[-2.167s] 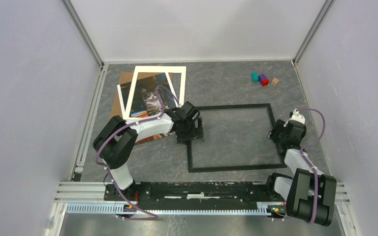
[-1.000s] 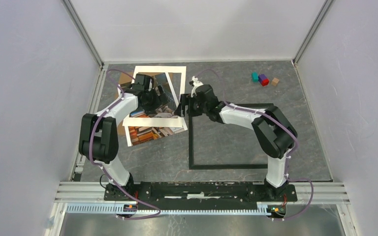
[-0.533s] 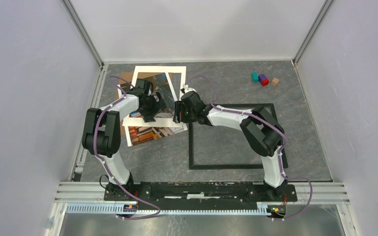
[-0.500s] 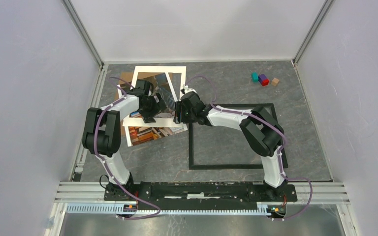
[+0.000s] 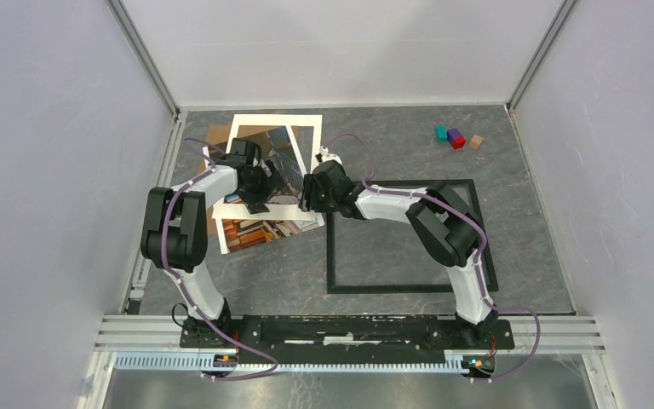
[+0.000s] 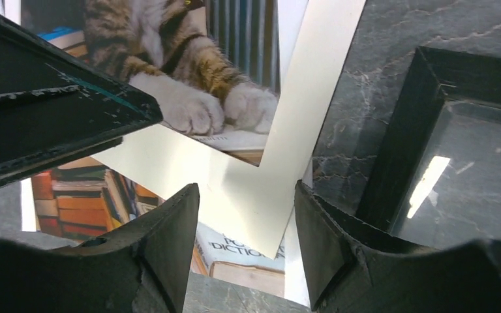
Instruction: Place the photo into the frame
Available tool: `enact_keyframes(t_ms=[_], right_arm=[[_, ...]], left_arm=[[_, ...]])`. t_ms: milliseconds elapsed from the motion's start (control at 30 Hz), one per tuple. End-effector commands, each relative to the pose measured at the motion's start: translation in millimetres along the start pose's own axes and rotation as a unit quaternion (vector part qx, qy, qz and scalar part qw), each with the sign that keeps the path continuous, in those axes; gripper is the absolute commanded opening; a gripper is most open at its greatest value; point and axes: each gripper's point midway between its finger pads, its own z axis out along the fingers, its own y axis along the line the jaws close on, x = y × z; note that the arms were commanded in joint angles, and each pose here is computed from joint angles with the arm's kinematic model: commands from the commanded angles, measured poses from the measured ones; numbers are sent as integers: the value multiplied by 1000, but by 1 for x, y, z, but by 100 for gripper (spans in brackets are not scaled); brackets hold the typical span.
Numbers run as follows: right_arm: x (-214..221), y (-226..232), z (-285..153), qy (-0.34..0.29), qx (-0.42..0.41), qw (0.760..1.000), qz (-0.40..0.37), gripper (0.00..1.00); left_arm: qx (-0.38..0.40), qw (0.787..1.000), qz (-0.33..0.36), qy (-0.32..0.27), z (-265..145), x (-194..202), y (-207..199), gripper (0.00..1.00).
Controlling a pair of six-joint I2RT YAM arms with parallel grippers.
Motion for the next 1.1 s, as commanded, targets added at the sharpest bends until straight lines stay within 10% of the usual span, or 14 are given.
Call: enact_keyframes(t_ms=[0, 1067], right_arm=[[-2, 31, 3, -12, -84, 996, 31, 61], [-41, 82, -57, -113, -343, 892, 272, 85]], left_arm=[[-37, 998, -22, 51, 23, 31, 27, 95], [-11, 998, -17, 58, 18, 34, 18, 96]])
